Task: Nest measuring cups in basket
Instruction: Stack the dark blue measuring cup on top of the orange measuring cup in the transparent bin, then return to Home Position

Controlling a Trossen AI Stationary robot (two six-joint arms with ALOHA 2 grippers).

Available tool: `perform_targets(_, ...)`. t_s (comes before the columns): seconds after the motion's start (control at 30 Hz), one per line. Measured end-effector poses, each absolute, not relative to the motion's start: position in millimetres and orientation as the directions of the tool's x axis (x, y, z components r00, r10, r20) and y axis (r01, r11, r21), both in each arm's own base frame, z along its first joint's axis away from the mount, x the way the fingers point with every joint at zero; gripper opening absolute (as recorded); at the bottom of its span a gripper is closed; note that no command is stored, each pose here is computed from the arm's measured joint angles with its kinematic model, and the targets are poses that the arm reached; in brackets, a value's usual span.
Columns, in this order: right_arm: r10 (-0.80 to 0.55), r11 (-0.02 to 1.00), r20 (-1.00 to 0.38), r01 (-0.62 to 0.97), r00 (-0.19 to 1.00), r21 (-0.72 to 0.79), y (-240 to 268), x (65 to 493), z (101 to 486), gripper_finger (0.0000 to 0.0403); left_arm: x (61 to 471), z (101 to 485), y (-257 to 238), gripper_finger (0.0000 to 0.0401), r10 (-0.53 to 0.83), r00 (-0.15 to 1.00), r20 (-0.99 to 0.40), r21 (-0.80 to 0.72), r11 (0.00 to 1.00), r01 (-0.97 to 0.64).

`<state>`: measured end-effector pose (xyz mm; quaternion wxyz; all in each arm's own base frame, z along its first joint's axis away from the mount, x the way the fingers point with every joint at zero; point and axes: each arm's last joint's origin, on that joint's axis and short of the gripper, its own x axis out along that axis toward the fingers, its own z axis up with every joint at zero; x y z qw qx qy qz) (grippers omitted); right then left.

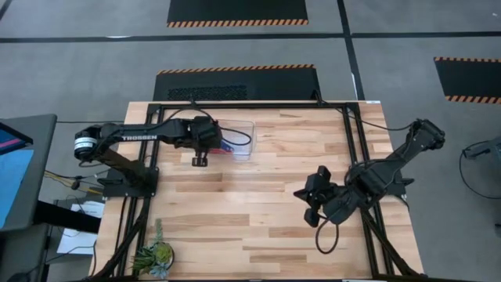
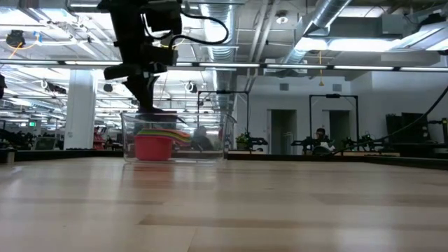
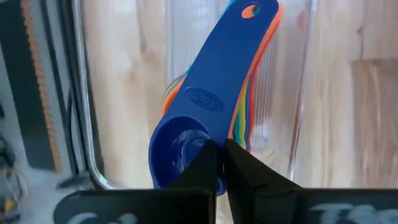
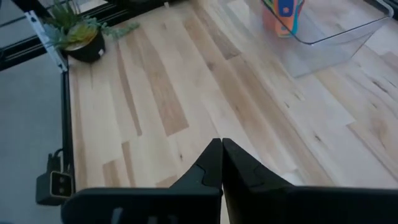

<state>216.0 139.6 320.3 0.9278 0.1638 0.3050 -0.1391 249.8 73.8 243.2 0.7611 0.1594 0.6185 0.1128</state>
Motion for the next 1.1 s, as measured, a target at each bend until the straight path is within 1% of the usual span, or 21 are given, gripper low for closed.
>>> perform_targets(0.13,-0.175,0.904,-0.611,0.372,0.772,0.210,134,219,320,0.0024,249,239,82,0.0000,0.307,0.253,-0.918,0.335,0.939,0.077)
perform_targets(0.33,-0.199,0.894,-0.613,0.398,0.764,0.206,127,223,320,0.0026,248,239,93,0.0000,0.294,0.286,-0.912,0.331,0.939,0.089)
perform_targets(0.47,-0.206,0.889,-0.614,0.408,0.762,0.208,125,225,320,0.0022,247,237,97,0.0000,0.249,0.287,-0.925,0.291,0.950,0.115)
perform_targets(0.63,-0.205,0.889,-0.614,0.407,0.762,0.209,125,225,320,0.0021,248,232,103,0.0003,0.236,0.286,-0.929,0.273,0.957,0.098)
perform_targets(1.1,-0.204,0.889,-0.614,0.407,0.762,0.210,125,225,320,0.0023,247,232,106,0.0086,0.244,0.283,-0.928,0.274,0.959,0.074)
